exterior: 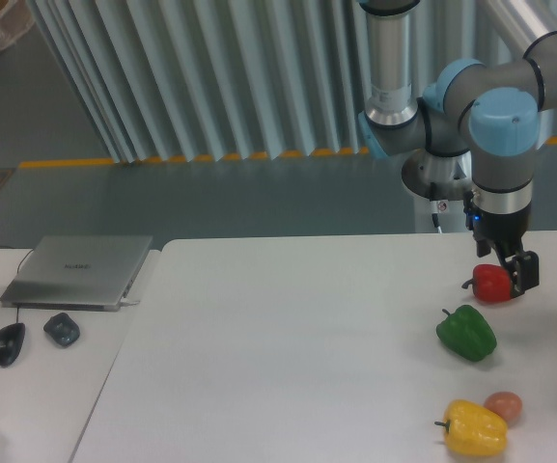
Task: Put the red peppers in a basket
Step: 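Lower the open gripper down onto the small red pepper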
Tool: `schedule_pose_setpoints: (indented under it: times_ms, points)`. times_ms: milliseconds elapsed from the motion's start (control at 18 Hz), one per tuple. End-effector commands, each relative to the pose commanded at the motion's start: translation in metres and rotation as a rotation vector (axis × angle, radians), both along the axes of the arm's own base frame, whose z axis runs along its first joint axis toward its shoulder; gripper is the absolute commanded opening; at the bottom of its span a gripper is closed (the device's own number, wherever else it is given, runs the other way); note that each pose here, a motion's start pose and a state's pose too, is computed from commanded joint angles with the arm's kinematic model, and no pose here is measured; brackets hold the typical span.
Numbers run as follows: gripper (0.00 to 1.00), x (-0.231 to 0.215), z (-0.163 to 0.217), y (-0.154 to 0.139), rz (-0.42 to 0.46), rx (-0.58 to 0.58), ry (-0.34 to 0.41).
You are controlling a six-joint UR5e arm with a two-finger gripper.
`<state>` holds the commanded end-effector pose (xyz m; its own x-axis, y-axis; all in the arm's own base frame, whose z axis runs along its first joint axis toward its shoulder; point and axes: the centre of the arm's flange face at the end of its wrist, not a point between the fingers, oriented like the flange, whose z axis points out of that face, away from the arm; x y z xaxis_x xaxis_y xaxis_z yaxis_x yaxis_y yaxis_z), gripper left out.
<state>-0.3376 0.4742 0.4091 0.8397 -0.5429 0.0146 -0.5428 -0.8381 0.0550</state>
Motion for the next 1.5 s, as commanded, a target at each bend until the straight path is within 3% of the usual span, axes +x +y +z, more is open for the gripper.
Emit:
schedule_pose_setpoints:
  times_ms: [722, 944, 1278, 1389, 1500]
  points:
    - [1.00, 0.022, -0.030, 0.010, -0.025, 0.032, 0.028]
    - [1.00, 0.027, -0.031, 0.018, 0.087, 0.048, 0.037]
    - [1.00, 0.034, -0.039, 0.032, 0.153, 0.097, 0.076]
    - [1.00, 0.045, -0.044, 0.039, 0.207, 0.080, 0.104]
    - [1.00, 0.044, -0.049, 0.032, 0.208, 0.042, 0.130]
